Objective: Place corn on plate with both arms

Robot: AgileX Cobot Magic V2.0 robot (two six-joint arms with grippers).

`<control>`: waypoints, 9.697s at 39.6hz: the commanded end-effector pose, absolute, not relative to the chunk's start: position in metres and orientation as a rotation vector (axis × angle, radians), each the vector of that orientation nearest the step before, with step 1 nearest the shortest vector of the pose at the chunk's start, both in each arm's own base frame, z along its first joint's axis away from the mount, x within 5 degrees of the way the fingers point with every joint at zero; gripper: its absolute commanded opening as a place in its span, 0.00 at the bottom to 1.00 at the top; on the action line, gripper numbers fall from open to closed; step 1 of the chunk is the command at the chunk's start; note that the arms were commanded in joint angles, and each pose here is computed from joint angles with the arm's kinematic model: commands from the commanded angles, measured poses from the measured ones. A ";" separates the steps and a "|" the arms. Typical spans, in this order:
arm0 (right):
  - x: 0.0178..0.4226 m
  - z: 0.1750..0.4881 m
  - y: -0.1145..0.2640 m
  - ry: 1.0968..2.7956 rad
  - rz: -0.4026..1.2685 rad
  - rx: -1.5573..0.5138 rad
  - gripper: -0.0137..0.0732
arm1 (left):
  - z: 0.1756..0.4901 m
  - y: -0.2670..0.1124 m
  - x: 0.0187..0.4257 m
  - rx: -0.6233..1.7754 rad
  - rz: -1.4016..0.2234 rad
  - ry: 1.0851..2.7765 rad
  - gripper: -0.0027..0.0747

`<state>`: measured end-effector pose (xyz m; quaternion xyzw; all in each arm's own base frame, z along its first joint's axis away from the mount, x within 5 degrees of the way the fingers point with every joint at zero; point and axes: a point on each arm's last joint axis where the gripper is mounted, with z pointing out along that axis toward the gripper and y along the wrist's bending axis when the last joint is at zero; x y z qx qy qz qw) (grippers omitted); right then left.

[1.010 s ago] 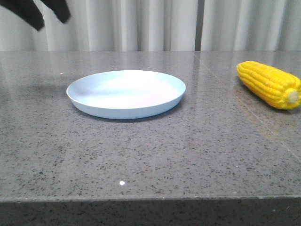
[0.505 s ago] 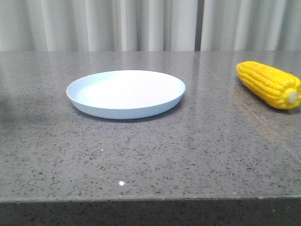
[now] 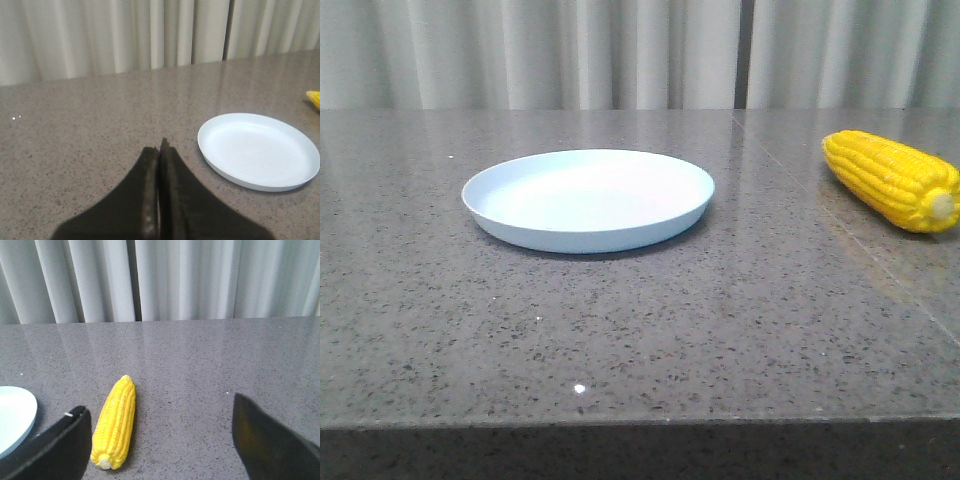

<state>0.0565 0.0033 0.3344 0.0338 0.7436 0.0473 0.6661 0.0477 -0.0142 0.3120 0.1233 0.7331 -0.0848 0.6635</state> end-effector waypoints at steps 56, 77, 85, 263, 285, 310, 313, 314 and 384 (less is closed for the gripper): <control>0.175 0.358 0.015 2.141 0.279 0.106 0.85 | 0.318 -0.003 0.010 0.237 -0.223 1.375 0.01; 0.294 0.331 0.054 2.553 0.366 -0.037 0.85 | 0.318 -0.003 0.010 0.237 -0.223 1.375 0.01; 0.325 0.302 0.057 2.624 0.349 -0.026 0.85 | 0.318 -0.003 0.010 0.237 -0.223 1.375 0.01; 0.232 0.360 0.032 2.554 0.130 0.124 0.09 | 0.318 -0.003 0.010 0.237 -0.223 1.375 0.01; 0.108 0.318 0.010 1.944 0.086 -0.036 0.09 | 0.318 -0.003 0.010 0.237 -0.223 1.375 0.01; 0.052 0.304 0.004 1.573 0.120 -0.043 0.09 | 0.318 -0.003 0.010 0.237 -0.223 1.375 0.01; 0.052 0.304 0.004 1.574 0.121 -0.043 0.09 | 0.318 -0.003 0.010 0.237 -0.223 1.375 0.01; 0.052 0.304 0.004 1.574 0.121 -0.043 0.09 | 0.318 -0.003 0.010 0.237 -0.223 1.375 0.01; 0.052 0.303 0.004 1.575 0.120 -0.043 0.09 | 0.207 0.004 0.054 -0.011 0.092 1.515 0.01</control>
